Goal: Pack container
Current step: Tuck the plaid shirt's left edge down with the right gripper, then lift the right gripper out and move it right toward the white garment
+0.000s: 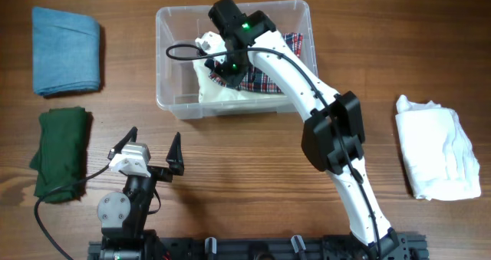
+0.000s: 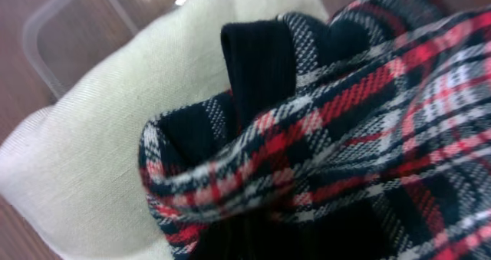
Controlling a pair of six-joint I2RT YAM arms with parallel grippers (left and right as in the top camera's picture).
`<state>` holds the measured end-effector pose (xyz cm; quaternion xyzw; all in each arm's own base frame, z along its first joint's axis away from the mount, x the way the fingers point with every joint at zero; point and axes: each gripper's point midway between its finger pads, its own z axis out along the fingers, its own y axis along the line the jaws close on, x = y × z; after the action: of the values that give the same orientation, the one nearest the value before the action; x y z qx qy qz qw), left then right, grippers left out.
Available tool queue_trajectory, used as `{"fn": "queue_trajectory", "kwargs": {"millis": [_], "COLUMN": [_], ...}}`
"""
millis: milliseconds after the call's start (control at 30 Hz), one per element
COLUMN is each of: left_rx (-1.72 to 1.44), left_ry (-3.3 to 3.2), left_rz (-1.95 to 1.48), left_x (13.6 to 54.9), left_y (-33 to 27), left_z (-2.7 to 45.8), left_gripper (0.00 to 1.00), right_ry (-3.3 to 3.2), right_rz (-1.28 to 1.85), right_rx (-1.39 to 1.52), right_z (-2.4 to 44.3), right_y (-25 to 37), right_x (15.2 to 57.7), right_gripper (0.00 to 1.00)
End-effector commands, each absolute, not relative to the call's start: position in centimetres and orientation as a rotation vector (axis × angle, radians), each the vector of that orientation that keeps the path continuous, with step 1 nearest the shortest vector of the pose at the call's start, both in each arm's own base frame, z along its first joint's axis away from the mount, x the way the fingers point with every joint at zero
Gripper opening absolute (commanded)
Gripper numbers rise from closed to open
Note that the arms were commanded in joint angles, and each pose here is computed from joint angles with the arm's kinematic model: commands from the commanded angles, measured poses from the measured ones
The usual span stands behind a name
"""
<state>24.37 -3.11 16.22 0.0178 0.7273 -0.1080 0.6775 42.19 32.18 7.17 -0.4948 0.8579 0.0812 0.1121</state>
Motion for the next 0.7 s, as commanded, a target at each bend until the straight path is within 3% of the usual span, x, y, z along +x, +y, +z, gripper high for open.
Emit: {"fn": "queue_trajectory", "kwargs": {"millis": [0,300,433,567,667], "left_rx": [0.033,0.032,0.032,0.033,0.032], "left_ry": [1.637,1.637,1.637,1.637,1.637], "left_rz": [-0.244,-0.244,-0.244,-0.244,-0.244], "left_x": [24.4,24.4,24.4,24.4,24.4], "left_y": [-3.1,-3.1,-3.1,-3.1,-3.1], "left_z": [16.0,16.0,16.0,16.0,16.0], "left_gripper": [1.00,1.00,1.00,1.00,1.00], "right_ry": [2.586,2.558,2.447,2.328,2.301], "right_rz": [0.257,0.257,0.259,0.262,0.268], "right_rx": [-1.452,-1.413,-1.364,-1.255,-1.100], "right_z": [5.5,7.6,13.1,20.6,25.4], "right_y": [31.4,30.9,31.2,30.1,27.6], "right_x": [41.8,42.6,43.2,43.5,43.8], "right_gripper": [0.06,0.08,0.32,0.62,0.70]}}
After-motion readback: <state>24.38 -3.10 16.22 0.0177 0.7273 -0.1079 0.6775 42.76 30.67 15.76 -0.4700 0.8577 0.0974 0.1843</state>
